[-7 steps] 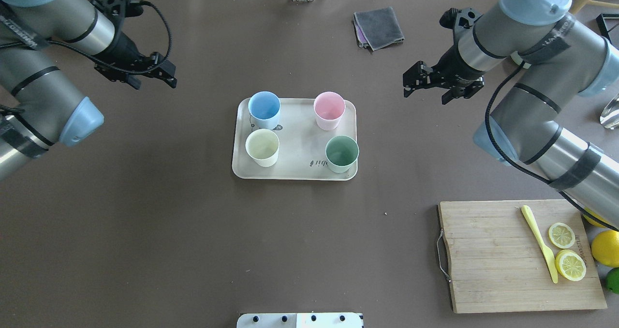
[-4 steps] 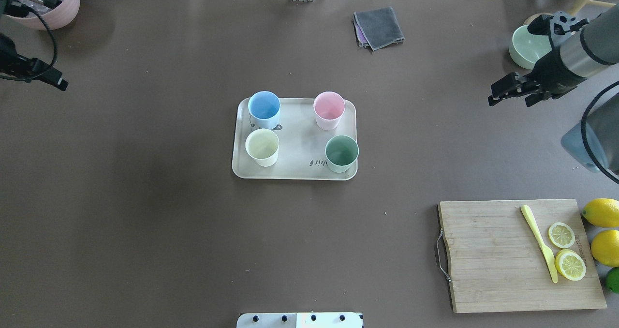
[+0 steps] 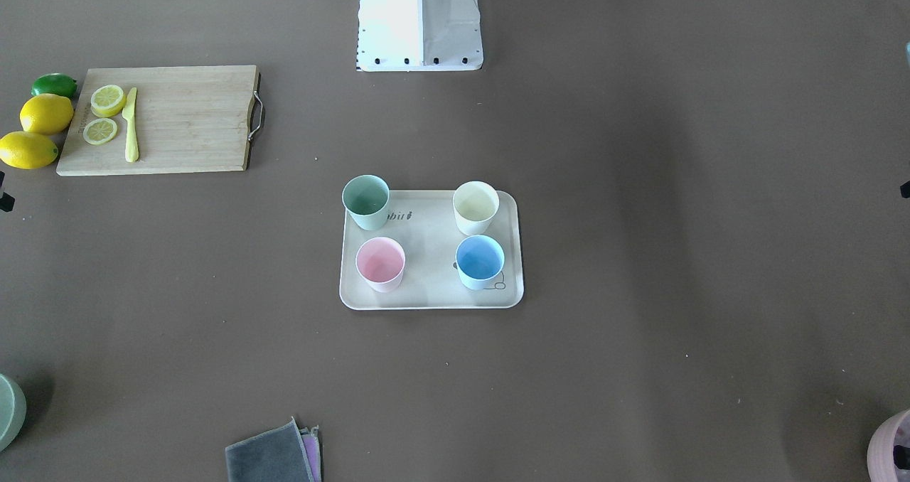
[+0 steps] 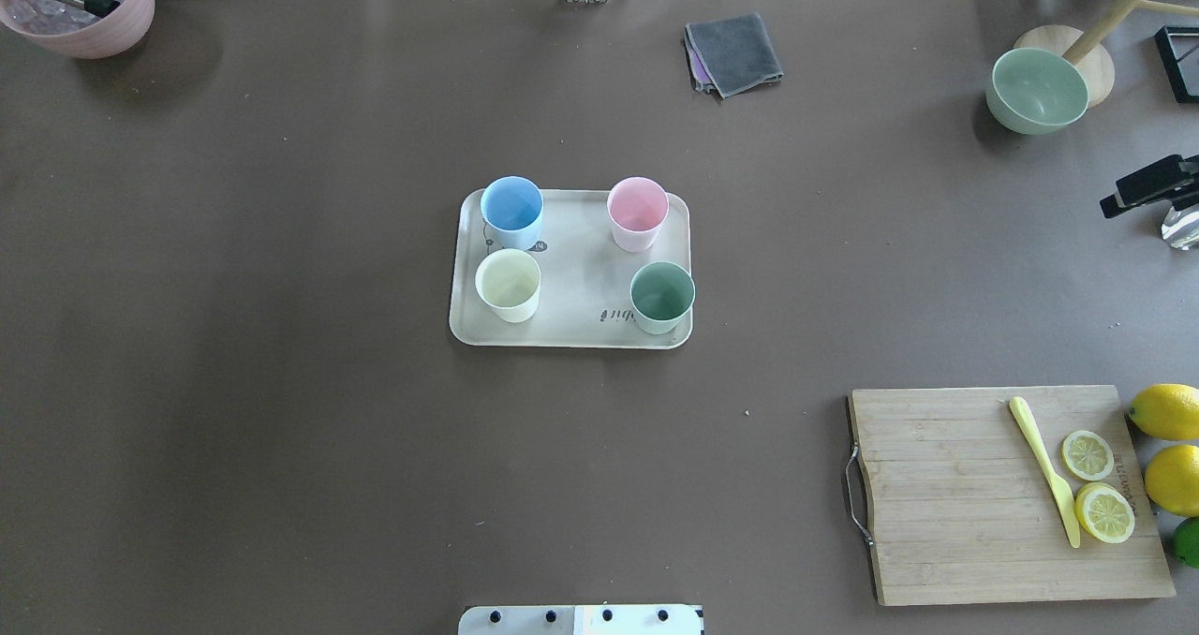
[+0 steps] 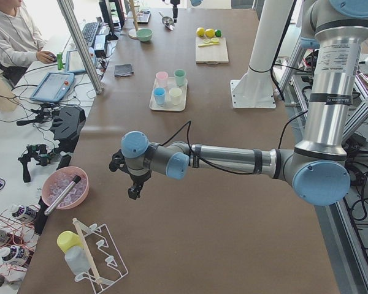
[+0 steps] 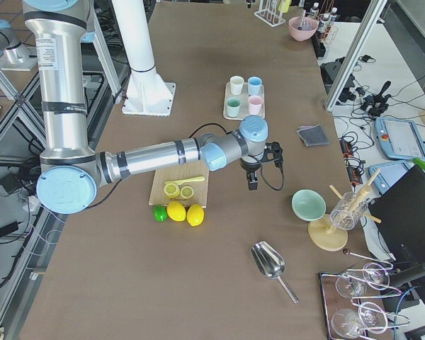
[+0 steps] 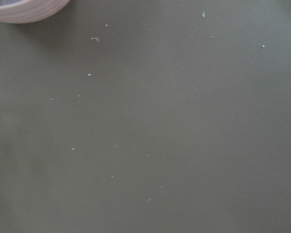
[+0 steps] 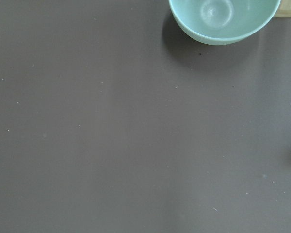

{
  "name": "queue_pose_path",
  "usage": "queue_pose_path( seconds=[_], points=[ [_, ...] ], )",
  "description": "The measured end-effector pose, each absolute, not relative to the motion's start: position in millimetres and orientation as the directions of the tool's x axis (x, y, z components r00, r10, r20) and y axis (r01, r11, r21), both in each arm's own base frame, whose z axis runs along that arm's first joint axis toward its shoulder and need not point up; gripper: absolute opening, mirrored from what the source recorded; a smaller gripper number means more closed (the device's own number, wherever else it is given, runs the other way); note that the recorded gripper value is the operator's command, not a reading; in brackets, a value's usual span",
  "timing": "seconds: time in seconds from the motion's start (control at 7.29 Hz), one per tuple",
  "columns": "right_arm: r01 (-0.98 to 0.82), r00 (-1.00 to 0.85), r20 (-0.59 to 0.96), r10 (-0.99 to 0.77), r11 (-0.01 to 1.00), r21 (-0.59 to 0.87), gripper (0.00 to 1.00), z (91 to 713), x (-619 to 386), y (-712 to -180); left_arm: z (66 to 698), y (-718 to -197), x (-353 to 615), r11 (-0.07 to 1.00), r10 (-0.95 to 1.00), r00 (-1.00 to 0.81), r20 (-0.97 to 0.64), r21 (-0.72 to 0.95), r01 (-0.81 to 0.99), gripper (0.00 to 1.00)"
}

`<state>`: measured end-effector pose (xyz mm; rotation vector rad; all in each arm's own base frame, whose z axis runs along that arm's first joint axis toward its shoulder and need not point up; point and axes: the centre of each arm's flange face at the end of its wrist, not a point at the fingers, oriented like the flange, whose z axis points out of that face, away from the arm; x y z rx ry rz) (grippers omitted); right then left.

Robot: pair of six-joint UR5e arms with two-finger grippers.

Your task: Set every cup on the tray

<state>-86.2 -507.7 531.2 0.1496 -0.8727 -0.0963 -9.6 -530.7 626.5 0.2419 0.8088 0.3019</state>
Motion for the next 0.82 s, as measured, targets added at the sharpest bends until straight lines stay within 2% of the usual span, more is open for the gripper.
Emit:
queue_pose_path(
  seconds=[0.27,0.82],
  points=[
    [0.026,0.65,0.746,-0.145,0.985,0.168,1.0,537.7,-69.5,-506.6,644.7,-515.3,-20.2,0.937,0.337,0.663,-0.668,0.303,-0.171,0.98],
    [0.044,0.659,0.737,-0.154,0.985,0.167,1.0,542.3,-61.4,-506.9,641.8,-517.7,-21.7,0.963,0.257,0.683,-0.684,0.245,-0.117,0.98]
  ],
)
